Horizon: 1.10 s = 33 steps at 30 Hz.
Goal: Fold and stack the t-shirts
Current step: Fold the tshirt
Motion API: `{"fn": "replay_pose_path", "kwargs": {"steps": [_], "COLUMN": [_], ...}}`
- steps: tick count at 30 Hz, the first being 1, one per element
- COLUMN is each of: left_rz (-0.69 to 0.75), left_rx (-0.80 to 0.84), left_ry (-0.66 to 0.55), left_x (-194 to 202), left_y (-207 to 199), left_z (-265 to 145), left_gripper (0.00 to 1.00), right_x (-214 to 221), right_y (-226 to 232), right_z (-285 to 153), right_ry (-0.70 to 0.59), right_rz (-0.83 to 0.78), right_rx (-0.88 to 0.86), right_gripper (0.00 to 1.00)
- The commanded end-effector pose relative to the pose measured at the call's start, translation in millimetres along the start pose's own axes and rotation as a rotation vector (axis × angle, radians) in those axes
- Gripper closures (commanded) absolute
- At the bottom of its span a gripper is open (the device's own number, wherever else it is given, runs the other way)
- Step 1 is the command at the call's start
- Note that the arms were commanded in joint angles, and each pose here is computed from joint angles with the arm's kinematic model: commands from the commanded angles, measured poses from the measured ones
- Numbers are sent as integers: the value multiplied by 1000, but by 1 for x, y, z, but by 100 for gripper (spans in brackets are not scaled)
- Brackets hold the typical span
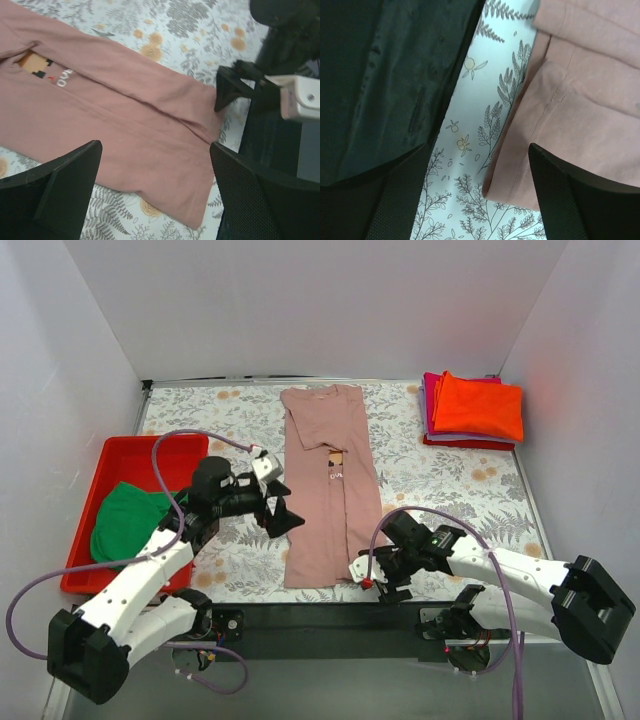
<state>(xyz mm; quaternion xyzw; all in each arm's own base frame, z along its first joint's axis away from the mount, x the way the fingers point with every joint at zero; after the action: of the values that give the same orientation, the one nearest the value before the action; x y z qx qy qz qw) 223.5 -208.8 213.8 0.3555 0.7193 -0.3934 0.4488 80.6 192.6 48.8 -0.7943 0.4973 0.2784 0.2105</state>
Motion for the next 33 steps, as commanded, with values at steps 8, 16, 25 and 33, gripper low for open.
{"fn": "replay_pose_path", "kwargs": {"steps": [8,16,25,33], "left_rz": [359,431,502,566], "left_rx": [111,170,233,101], "left_ry": [263,432,568,589], "left_x": [76,129,184,196], "left_y": [-41,-65,-89,-63], "left_z": [4,12,28,44], "left_gripper": [13,13,15,22], "right_x": [14,31,30,23], "right_y": [-34,-38,-35,-34], "right_z": [4,4,1,-3], "right_ry": [87,167,170,147], "right_rz": [-11,9,28,32], "right_rx": [203,244,230,229], "right_gripper": [29,35,74,82]}}
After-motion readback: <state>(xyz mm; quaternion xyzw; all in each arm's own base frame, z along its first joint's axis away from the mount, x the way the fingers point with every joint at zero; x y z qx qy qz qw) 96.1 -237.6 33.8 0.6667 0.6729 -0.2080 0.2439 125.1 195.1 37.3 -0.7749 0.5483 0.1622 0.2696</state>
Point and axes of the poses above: each gripper's point midway between its finger pads, its own z axis out along the fingers, its own y axis along the line the jaws close on, x = y × z, the point moved 2 cm from there along -z, back along the fingers, and after that the axes turned 2 degrees about -z, right-handed, at the moved point
